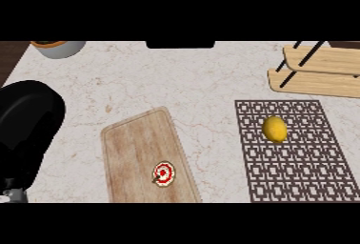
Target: Pick the squash from the placemat and place it in the tiered shelf
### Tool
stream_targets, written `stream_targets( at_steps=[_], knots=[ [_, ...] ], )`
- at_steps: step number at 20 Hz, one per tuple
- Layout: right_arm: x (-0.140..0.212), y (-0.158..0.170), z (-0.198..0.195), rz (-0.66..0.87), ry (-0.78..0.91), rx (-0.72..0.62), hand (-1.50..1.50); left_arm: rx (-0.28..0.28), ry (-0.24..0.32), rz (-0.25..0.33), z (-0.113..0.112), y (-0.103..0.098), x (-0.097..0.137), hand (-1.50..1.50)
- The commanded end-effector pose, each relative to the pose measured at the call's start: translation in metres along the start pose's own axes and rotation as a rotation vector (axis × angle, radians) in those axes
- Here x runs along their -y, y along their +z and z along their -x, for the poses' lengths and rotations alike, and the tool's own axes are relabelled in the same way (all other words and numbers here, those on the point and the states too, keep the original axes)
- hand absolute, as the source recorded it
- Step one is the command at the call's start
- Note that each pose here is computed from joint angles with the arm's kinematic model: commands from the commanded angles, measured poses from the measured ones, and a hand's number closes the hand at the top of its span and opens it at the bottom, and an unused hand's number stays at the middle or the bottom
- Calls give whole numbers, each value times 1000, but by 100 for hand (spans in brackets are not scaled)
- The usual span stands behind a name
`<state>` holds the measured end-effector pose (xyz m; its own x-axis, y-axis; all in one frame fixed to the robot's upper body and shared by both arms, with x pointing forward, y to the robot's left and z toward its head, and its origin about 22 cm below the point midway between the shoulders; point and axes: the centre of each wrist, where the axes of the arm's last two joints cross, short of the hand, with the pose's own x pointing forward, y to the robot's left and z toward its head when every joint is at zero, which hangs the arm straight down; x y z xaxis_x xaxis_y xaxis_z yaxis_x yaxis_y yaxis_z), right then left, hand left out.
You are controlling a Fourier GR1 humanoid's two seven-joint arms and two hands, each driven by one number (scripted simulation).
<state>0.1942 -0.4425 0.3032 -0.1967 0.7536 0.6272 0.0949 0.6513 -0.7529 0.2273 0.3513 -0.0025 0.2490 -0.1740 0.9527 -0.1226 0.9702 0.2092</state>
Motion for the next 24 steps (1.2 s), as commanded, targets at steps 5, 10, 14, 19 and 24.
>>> stream_targets(
  at_steps=[5, 10, 14, 19, 24],
  knots=[
    [58, 0, -43, 172, 177, -51, 150, 24, -1, 1, -9, -5, 4, 0],
    [52, -34, -31, 168, 191, -67, 150, 22, -5, 19, -10, 10, -5, 0],
    [46, -53, -41, 164, 216, -75, 150, 9, -6, 14, -11, -10, 1, 0],
    [50, -75, -22, 208, 273, -138, 150, 22, -4, 22, -2, 0, 2, 0],
    [58, -108, -34, 230, 332, -147, 150, 33, -4, 30, -4, -17, 18, 0]
  ],
)
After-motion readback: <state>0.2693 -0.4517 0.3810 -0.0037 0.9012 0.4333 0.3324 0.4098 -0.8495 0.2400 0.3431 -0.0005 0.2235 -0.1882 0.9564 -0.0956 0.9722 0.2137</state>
